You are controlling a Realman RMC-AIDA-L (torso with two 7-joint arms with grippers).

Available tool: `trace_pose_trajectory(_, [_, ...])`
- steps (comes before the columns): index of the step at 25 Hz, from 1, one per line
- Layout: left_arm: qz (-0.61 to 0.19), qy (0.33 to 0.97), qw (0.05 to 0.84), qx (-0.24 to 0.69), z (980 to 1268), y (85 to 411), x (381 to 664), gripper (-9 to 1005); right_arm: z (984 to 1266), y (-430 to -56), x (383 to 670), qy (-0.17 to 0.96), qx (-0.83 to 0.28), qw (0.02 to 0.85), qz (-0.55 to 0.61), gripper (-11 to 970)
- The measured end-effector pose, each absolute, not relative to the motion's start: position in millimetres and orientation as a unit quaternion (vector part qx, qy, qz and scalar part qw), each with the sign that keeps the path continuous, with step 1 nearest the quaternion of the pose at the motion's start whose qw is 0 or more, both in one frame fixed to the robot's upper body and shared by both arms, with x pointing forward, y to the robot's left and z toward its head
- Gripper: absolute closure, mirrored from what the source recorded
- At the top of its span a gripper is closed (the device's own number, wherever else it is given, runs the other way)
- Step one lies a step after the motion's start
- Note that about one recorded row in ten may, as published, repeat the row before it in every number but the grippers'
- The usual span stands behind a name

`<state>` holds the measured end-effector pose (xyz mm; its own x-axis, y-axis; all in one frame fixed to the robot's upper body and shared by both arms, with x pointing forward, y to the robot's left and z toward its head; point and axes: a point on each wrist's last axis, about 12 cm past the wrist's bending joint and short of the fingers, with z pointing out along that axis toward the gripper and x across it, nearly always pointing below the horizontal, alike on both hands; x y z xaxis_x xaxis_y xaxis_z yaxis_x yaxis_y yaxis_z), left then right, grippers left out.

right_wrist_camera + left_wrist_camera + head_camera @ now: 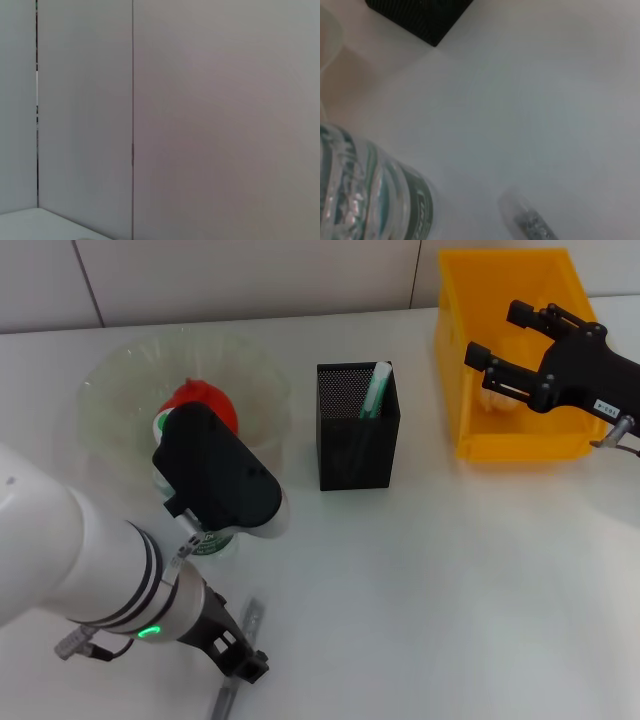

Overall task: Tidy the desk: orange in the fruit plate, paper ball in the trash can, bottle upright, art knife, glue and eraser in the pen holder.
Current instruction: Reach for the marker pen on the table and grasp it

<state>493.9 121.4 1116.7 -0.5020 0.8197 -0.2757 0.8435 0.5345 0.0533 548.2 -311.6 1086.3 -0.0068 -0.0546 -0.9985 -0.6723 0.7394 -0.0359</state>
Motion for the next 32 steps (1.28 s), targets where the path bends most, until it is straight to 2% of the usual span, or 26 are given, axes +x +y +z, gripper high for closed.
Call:
trace_pose_trajectory(6, [-0.043, 0.860, 0.132, 0.491, 1115.4, 117.9, 490.8, 322, 1087.8, -310.1, 550.3, 0.667, -0.274, 0.651, 0.238, 170])
trace_pose_trajectory(16, [-0.041, 0.860, 0.131, 0.491, 1115.0, 118.2, 491.5, 441, 1087.6, -309.2, 551.1, 0.667, -0.273, 0.651, 0.239, 170])
trace_pose_trajectory(22, [-0.039, 0.860, 0.131, 0.492, 1114.8, 118.4, 491.8, 469, 1087.6, -309.2, 551.0, 0.667, -0.273, 0.651, 0.239, 170])
trace_pose_trajectory(32, [-0.038, 0.860, 0.132, 0.492, 1115.4, 117.9, 492.3, 594, 1087.6, -309.2, 551.0, 0.667, -0.273, 0.651, 0.240, 170])
